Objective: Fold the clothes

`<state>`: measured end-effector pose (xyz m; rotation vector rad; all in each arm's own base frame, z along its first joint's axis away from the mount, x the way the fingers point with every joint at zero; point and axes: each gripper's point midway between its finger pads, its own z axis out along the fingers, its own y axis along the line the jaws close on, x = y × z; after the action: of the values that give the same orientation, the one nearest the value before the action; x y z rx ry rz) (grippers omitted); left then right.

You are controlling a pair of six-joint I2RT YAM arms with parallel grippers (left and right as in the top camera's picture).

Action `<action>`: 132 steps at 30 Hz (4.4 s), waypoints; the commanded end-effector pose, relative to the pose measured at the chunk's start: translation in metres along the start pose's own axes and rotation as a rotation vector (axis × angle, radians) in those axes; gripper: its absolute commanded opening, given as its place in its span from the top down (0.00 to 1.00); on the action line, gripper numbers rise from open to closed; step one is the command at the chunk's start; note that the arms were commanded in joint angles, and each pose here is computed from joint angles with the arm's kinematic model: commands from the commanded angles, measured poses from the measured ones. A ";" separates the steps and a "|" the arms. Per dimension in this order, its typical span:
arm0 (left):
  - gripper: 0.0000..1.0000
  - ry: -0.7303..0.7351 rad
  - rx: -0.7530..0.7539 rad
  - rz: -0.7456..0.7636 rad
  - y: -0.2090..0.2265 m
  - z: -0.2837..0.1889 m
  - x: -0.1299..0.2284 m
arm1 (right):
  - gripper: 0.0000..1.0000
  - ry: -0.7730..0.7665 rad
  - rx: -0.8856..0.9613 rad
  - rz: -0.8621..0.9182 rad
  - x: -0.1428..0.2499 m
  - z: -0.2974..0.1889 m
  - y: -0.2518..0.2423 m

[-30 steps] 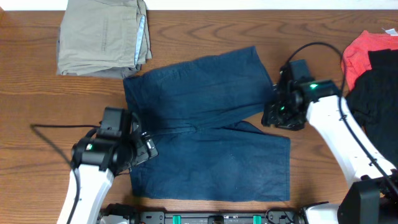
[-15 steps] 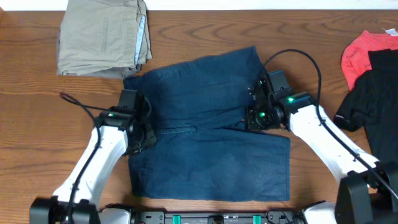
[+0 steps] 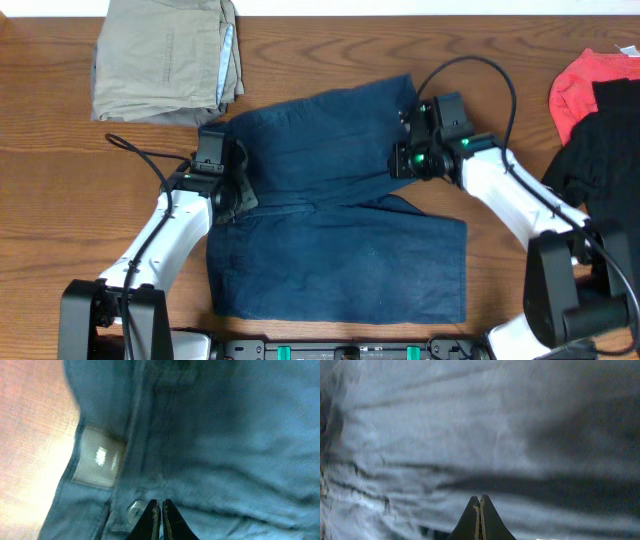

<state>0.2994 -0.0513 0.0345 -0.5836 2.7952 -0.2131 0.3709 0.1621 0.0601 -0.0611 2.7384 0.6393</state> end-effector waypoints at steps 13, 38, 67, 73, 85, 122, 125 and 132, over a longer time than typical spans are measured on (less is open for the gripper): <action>0.94 -0.085 0.033 0.008 -0.010 0.016 -0.024 | 0.99 0.029 0.121 0.059 -0.037 0.045 -0.049; 0.65 -0.064 0.097 0.039 -0.024 0.045 -0.027 | 0.99 -0.012 0.449 0.328 -0.036 0.012 -0.190; 0.08 -0.193 0.091 0.039 -0.027 0.041 -0.056 | 0.99 -0.053 0.179 -0.023 -0.084 0.019 -0.049; 0.02 -0.178 0.074 0.037 -0.023 0.043 -0.052 | 0.99 0.012 0.207 -0.073 -0.065 0.058 -0.044; 0.02 -0.170 0.070 0.037 -0.022 0.043 -0.050 | 0.99 0.010 0.368 -0.051 -0.064 0.068 -0.087; 0.31 -0.184 0.268 0.067 -0.083 0.065 -0.046 | 0.99 0.129 0.548 0.103 -0.031 0.075 -0.189; 0.31 -0.185 0.270 0.076 -0.085 0.079 -0.046 | 0.99 0.145 0.553 0.107 -0.027 0.073 -0.190; 0.31 -0.210 0.298 0.109 -0.093 0.076 -0.055 | 0.98 0.162 0.562 0.111 -0.022 0.071 -0.192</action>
<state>0.4119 -0.1197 0.0140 -0.3788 2.4528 -0.5170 0.4880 0.0479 -0.0053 0.1530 2.7734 0.0261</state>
